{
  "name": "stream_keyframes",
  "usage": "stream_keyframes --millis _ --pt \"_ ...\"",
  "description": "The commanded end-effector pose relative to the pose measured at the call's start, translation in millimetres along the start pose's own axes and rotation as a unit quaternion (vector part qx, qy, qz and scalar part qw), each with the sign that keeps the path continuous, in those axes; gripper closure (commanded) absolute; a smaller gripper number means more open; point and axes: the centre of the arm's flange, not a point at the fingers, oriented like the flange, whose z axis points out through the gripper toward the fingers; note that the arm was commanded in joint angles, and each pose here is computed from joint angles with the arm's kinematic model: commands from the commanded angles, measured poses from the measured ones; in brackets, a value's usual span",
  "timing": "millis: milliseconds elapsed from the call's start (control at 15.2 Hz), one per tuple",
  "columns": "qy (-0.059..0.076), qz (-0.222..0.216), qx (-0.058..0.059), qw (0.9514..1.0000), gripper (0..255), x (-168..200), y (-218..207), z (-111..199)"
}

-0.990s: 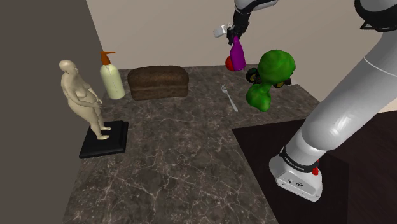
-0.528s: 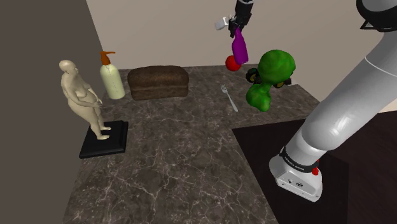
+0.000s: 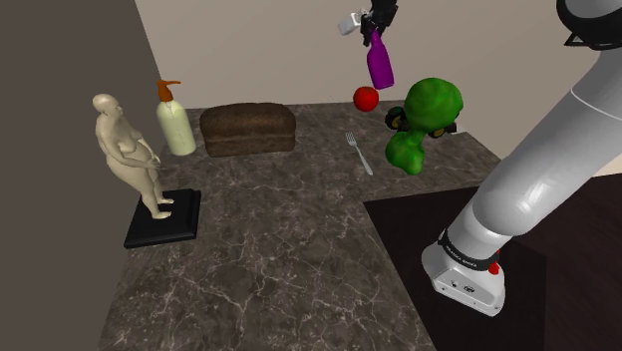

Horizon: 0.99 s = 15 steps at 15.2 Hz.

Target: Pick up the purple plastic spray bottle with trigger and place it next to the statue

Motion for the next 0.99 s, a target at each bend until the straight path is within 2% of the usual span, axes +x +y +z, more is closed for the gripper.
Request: stream_keyframes --millis 0,924 --pt "0.000 0.000 0.000 1.0000 255 2.4 1.9 -11.4" --pt "0.000 0.000 0.000 1.0000 255 19.3 16.4 -81.8"
